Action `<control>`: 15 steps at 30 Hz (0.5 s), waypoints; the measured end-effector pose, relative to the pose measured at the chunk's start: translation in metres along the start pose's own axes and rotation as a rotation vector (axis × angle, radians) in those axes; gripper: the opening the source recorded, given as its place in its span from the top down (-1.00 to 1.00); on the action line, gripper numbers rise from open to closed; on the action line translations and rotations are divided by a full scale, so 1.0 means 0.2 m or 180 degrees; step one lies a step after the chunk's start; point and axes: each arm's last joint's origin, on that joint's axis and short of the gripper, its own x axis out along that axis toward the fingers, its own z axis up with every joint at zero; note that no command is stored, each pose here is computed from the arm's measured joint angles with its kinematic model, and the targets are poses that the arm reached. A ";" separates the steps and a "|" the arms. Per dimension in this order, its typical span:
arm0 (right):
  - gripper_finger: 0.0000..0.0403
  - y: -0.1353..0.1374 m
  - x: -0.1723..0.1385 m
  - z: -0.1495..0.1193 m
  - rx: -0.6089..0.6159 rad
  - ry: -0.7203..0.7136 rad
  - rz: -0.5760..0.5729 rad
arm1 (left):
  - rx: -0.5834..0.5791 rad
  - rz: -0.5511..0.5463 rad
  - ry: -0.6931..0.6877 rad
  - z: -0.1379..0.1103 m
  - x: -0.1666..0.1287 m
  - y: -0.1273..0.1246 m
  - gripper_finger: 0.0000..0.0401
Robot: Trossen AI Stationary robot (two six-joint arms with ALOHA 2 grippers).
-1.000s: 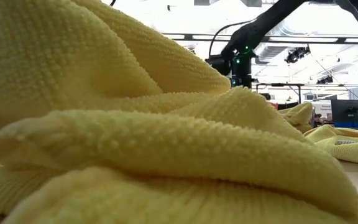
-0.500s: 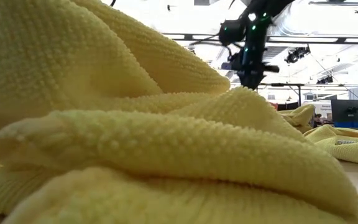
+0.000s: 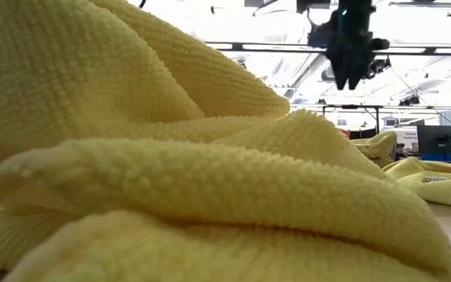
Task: Sort microfiber towel by color & place in baskets
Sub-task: Put the top yellow microfiber cloth into the right transparent bin
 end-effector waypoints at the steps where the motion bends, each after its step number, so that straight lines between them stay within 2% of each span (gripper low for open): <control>1: 0.17 0.03 -0.02 -0.04 -0.0100 0.0027 -0.0009 | 0.0000 0.0000 0.0000 0.00 0.00 0.00 0.46; 3: 0.17 0.08 -0.05 -0.11 -0.0260 0.0068 -0.0026 | -0.0003 0.0001 0.0000 0.00 0.00 0.00 0.46; 9: 0.17 0.17 -0.10 -0.27 -0.0307 0.0086 -0.0031 | -0.0004 0.0001 0.0000 0.00 0.00 0.00 0.46; 12: 0.17 0.20 -0.03 -0.36 -0.0403 0.0202 -0.0102 | -0.0005 0.0000 0.0000 0.00 0.00 0.00 0.46; 15: 0.17 0.21 0.11 -0.46 -0.0463 0.0535 -0.0208 | -0.0005 0.0000 0.0000 0.00 0.00 0.00 0.46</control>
